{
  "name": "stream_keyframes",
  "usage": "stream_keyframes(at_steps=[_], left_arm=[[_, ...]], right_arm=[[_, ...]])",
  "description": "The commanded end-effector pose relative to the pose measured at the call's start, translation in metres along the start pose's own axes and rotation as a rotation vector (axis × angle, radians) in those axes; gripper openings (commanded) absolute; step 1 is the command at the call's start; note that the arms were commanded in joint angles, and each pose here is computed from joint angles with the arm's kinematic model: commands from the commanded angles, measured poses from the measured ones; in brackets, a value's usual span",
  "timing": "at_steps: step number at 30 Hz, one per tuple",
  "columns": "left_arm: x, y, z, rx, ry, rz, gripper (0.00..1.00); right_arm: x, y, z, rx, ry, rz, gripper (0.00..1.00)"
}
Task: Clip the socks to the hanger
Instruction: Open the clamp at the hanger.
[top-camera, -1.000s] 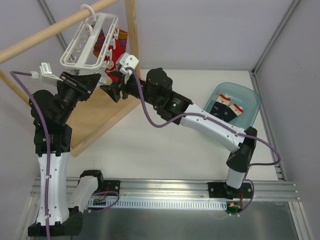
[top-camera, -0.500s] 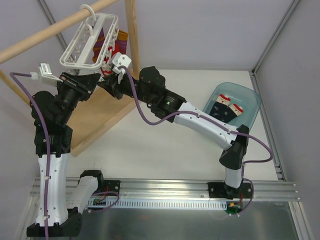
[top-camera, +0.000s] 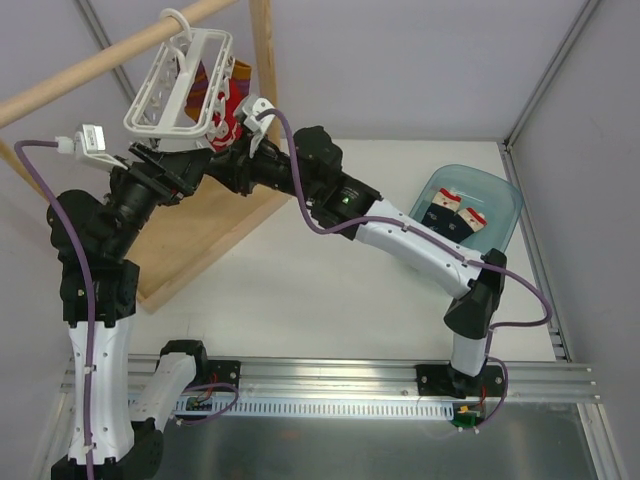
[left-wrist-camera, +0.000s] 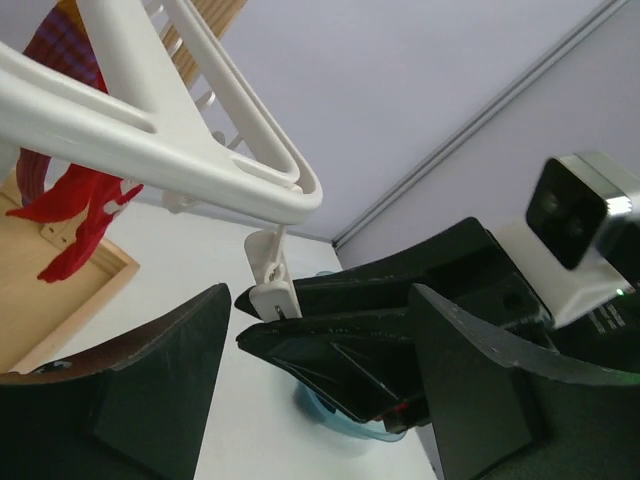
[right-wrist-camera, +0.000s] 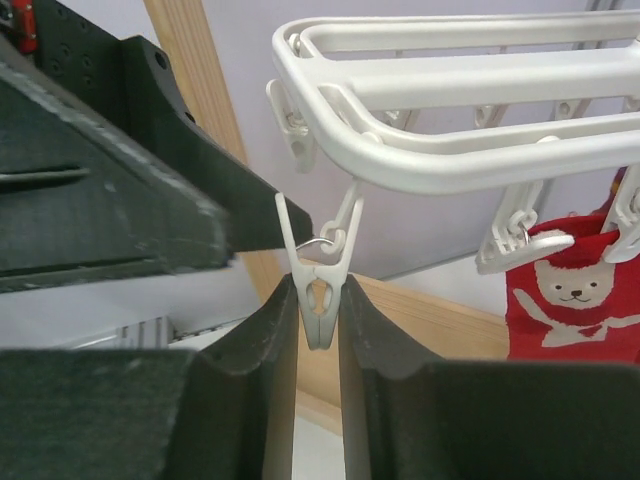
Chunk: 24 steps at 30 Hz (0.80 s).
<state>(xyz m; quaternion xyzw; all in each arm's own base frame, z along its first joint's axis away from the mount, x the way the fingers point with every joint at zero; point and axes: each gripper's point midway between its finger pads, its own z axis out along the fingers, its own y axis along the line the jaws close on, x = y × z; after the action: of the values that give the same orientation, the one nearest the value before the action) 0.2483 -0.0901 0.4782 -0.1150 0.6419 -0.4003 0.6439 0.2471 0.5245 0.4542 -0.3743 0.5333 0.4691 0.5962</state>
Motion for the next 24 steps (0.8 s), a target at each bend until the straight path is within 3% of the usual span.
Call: stream_keyframes(at_steps=[1, 12, 24], left_arm=[[-0.018, -0.032, -0.014, 0.103, -0.058, 0.123, 0.73], [-0.024, -0.024, 0.008, 0.104, -0.081, 0.055, 0.65], [-0.025, -0.044, 0.009, 0.235, -0.095, 0.102, 0.62]], right_arm=[[-0.057, 0.033, -0.025, -0.159, -0.107, 0.114, 0.01], [-0.064, 0.050, -0.038, -0.270, -0.098, 0.220, 0.01], [-0.079, 0.056, -0.046, -0.394, -0.095, 0.447, 0.01]])
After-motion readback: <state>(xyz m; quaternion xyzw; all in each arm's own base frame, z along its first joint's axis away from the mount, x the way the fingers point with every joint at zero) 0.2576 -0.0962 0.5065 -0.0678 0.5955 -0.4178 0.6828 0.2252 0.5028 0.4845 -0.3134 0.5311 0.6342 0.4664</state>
